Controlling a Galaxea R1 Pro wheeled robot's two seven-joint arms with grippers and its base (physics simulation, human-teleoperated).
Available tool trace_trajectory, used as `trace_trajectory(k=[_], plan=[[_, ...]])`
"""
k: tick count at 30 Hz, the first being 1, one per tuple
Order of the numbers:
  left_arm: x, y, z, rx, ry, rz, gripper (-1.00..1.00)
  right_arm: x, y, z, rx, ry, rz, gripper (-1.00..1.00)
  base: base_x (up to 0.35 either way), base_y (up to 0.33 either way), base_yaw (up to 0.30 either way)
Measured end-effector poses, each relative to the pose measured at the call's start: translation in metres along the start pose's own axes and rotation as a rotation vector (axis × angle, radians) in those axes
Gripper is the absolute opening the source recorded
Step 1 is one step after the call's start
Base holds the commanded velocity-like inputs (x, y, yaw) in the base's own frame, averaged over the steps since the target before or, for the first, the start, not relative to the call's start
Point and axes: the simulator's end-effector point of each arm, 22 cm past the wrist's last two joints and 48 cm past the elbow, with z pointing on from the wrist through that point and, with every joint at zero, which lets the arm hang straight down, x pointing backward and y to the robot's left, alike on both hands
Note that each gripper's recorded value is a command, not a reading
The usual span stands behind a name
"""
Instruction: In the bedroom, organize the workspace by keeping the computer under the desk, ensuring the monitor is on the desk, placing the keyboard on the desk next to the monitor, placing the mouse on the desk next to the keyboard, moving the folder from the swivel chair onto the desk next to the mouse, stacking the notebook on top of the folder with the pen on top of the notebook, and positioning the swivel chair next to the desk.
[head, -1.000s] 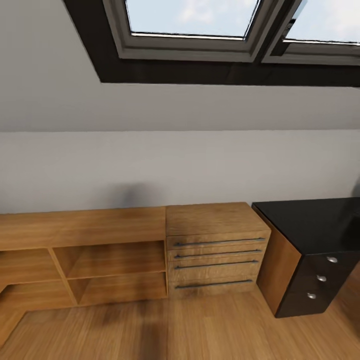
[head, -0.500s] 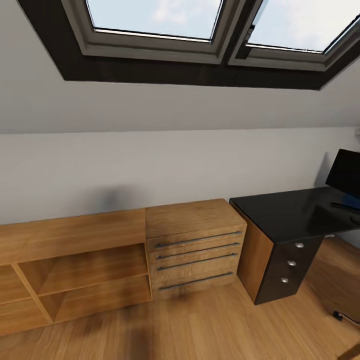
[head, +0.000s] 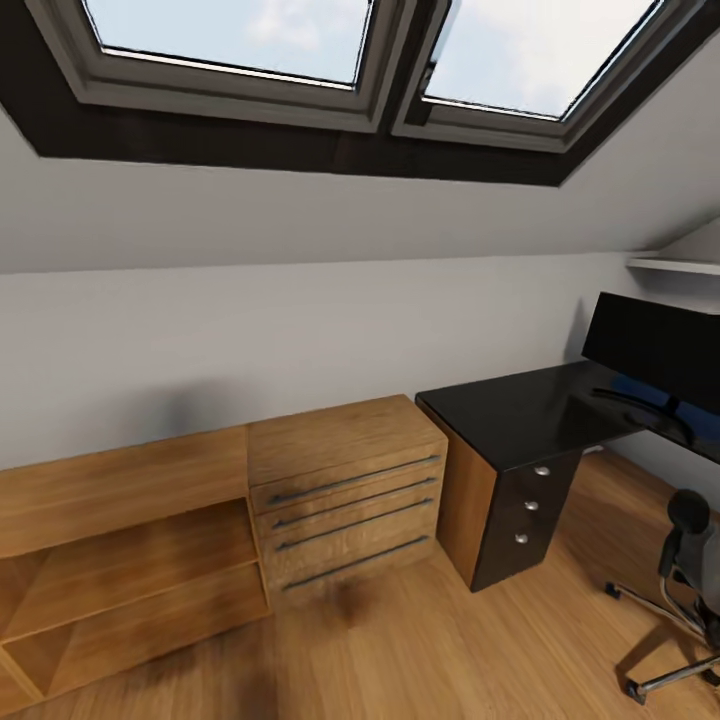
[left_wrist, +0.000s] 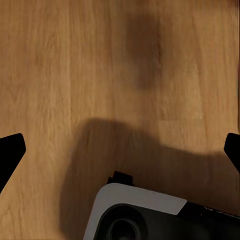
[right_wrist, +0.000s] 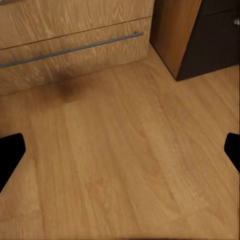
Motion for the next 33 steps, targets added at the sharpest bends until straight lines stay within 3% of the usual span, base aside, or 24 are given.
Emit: trace_trajectory(k=[9, 18, 33], plan=[[-0.003, 0.0, 0.0, 0.001, -0.008, -0.001, 1.0, -0.002, 0.001, 0.0, -0.002, -0.006, 0.0, 1.0, 0.0, 0.0, -0.293], [-0.013, -0.002, 0.0, 0.003, -0.053, -0.004, 1.0, -0.005, 0.001, 0.001, -0.002, -0.011, 0.001, 1.0, 0.0, 0.0, -0.293], [-0.017, -0.007, 0.0, 0.017, -0.063, 0.005, 1.0, -0.007, 0.002, 0.001, -0.002, -0.016, 0.002, 1.0, 0.0, 0.0, -0.293]])
